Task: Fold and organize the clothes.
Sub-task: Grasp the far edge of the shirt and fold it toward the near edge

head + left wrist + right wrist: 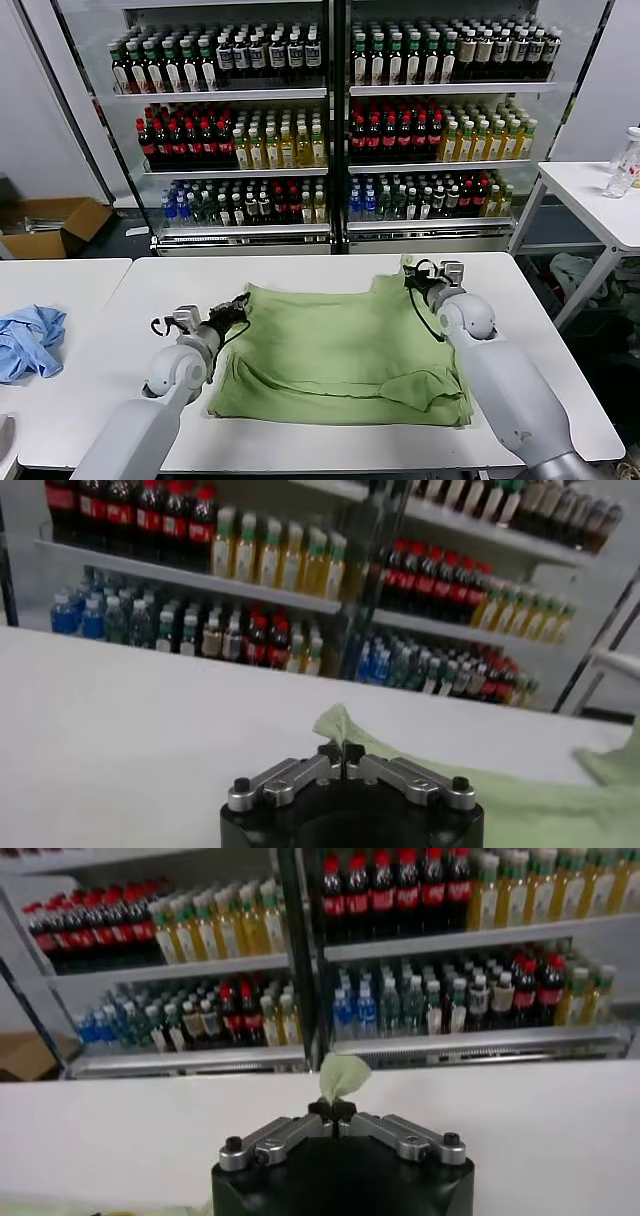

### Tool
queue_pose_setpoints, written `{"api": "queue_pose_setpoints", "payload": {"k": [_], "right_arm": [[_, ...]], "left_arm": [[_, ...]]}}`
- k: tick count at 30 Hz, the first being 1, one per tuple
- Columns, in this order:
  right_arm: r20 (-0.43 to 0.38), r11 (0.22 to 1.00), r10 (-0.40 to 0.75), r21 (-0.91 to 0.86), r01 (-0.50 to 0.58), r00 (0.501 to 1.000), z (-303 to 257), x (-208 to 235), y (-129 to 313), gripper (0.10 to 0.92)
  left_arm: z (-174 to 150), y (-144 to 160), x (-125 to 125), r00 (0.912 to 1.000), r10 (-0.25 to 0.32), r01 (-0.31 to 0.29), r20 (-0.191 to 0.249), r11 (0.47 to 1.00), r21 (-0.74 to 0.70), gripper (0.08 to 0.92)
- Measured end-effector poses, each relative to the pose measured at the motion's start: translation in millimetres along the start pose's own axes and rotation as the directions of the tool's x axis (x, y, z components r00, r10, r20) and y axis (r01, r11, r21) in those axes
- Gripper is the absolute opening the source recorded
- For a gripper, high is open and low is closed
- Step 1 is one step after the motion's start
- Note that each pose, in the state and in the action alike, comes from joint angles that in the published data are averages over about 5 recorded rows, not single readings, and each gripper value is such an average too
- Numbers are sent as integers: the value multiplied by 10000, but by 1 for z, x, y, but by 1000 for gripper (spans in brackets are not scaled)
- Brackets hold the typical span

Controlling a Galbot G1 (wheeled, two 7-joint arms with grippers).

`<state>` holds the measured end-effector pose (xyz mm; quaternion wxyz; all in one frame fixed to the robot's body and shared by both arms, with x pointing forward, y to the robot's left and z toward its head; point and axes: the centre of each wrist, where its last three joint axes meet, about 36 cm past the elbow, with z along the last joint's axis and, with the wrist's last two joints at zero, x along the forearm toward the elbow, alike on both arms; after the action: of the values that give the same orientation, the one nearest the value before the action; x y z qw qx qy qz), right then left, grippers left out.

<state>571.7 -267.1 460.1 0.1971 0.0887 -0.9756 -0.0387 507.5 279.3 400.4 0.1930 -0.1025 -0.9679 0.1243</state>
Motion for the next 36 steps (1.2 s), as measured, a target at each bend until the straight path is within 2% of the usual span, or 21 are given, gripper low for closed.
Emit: {"api": "queue_pose_setpoints", "payload": {"k": [5, 11, 17, 22, 24, 29, 36], "right_arm": [[322, 9999, -34, 113, 30, 9995, 5, 37, -2, 107], [444, 10000, 39, 85, -42, 9990, 21, 85, -3, 107], [422, 9996, 273, -62, -271, 9987, 38, 131, -2, 107], [77, 9986, 514, -82, -513, 9986, 58, 159, 1, 112], [-91, 9981, 619, -25, -619, 9980, 66, 167, 3, 129], [-382, 9964, 809, 284, -798, 9960, 83, 183, 12, 259], [-440, 9927, 1024, 680, -993, 9938, 94, 201, 18, 458]], "left_arm": [[-3, -3, 23, 9994, 243, -246, 254, 9996, 119, 84], [-1, -10, 52, 9984, 458, -462, 319, 9989, 104, 84], [6, -14, 81, 9983, 566, -566, 161, 9984, -29, 84], [19, -17, 98, 9983, 546, -550, -214, 9983, -213, 92], [25, -19, 103, 9979, 529, -540, -367, 9981, -300, 124], [39, -28, 113, 9973, 452, -490, -586, 9967, -645, 259], [58, -42, 125, 9991, -120, 63, -397, 9900, -1406, 467]]}}
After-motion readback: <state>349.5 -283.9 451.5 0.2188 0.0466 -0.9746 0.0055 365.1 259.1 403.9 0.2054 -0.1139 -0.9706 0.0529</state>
